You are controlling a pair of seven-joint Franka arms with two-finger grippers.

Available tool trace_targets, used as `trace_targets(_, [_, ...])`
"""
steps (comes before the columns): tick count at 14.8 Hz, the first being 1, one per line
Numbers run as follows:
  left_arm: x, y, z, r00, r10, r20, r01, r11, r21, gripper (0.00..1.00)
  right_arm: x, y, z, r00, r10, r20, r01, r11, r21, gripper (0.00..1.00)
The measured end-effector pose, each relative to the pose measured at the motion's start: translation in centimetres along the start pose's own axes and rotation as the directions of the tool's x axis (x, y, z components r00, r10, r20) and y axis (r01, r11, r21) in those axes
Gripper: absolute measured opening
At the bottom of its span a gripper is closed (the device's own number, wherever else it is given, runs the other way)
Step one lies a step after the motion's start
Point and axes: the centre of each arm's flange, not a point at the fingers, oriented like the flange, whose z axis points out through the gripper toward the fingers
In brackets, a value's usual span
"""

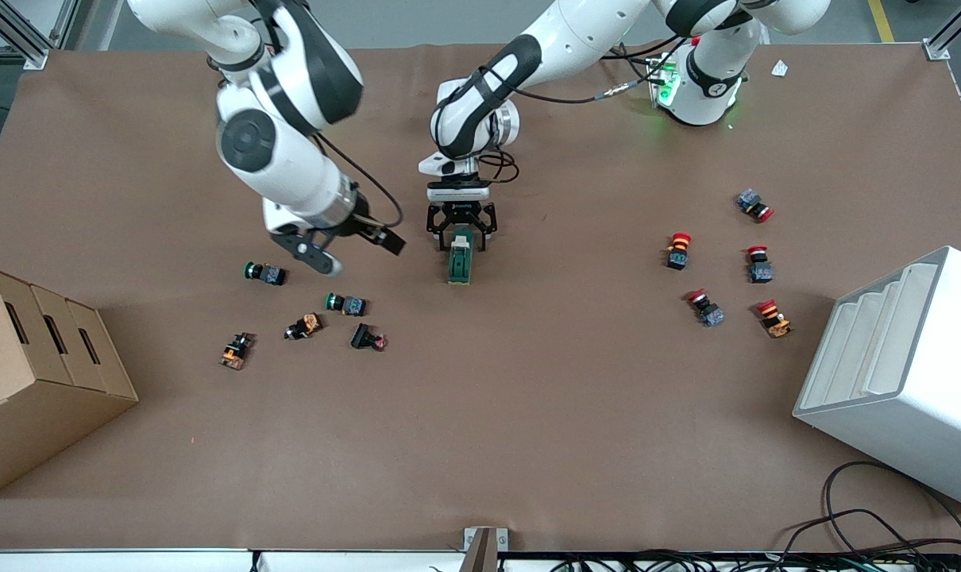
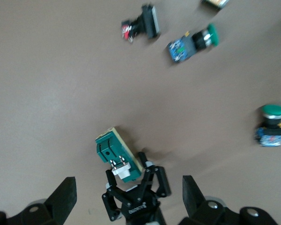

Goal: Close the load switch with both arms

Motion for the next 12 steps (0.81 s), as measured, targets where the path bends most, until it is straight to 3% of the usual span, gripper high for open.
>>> trace_targets(4, [-1.2, -0.1, 0.1, 0.997, -0.017, -0.071, 0.017, 1.0, -0.007, 1.0, -0.5, -1.5, 5.2, 0.999, 0.035, -0.004, -0.035, 0.999, 0.0, 1.0])
trace_targets(7, [-2.4, -0.2, 0.2, 0.989, -0.025, -0.145, 0.023, 1.0, -0.012, 1.0, -1.3, -2.7, 8.5, 0.997, 0.074, -0.026, -0.073, 0.997, 0.027, 1.0])
trace_targets(12, [-3.7, -0.3, 0.4, 0.977, -0.013, -0.215, 0.01, 1.0, -0.015, 1.0, -3.3, -4.0, 14.3, 0.995, 0.098, -0.032, -0.096, 0.994, 0.059, 1.0])
